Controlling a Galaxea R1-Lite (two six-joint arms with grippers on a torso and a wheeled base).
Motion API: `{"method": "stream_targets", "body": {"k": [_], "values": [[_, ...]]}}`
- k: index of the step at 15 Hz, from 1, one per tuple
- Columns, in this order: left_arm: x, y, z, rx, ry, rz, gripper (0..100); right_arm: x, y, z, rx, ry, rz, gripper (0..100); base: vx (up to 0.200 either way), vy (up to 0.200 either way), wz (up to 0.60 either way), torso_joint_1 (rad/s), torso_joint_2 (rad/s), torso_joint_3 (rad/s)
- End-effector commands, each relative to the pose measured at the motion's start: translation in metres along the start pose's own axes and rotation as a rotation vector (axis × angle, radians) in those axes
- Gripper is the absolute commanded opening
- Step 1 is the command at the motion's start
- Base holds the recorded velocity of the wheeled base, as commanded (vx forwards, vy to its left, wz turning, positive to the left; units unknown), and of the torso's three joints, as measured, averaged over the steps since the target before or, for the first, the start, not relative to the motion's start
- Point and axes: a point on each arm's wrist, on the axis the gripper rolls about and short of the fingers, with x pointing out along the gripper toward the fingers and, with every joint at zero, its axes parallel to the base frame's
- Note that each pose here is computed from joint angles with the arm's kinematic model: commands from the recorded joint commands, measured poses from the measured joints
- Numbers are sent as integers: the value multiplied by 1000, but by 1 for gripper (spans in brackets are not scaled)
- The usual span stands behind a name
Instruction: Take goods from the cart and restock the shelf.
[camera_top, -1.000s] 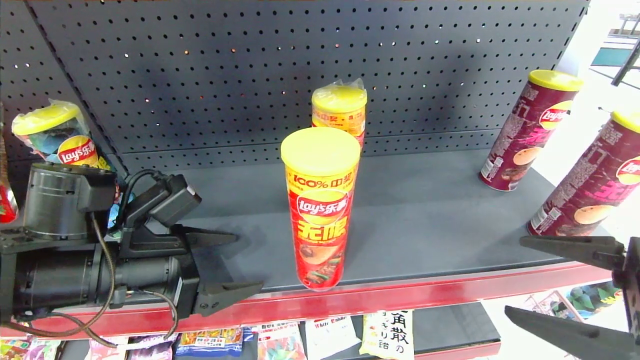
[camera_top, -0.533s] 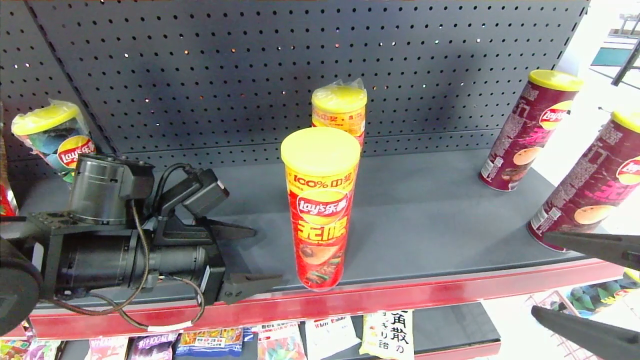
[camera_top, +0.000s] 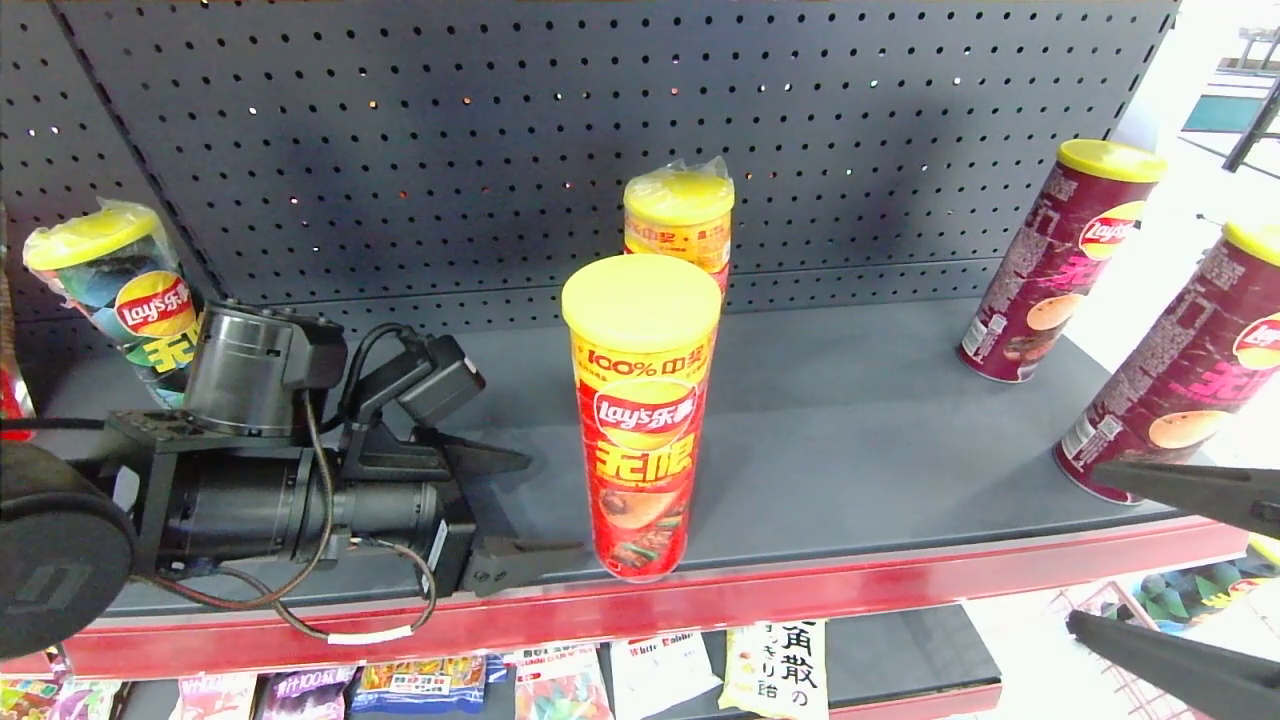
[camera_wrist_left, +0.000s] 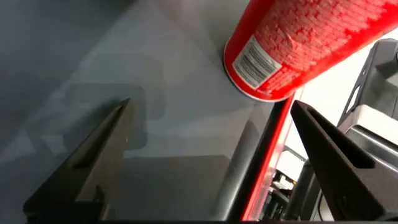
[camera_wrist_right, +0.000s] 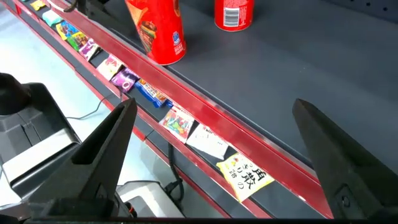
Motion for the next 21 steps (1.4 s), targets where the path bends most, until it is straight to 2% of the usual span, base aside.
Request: {"method": "stream_targets", "body": {"k": [1, 15, 21], "values": [[5, 2, 0, -3, 7, -4, 100, 2, 0, -1, 1, 7, 1, 100, 0, 0, 0, 0, 0, 0], [25, 6, 13, 19, 0, -30, 100, 4, -1, -1, 4, 16, 4, 100, 0, 0, 0, 0, 0, 0], [28, 4, 13, 21, 6, -40, 100, 6, -1, 0, 4, 20, 4, 100, 0, 0, 0, 0, 0, 0]]}}
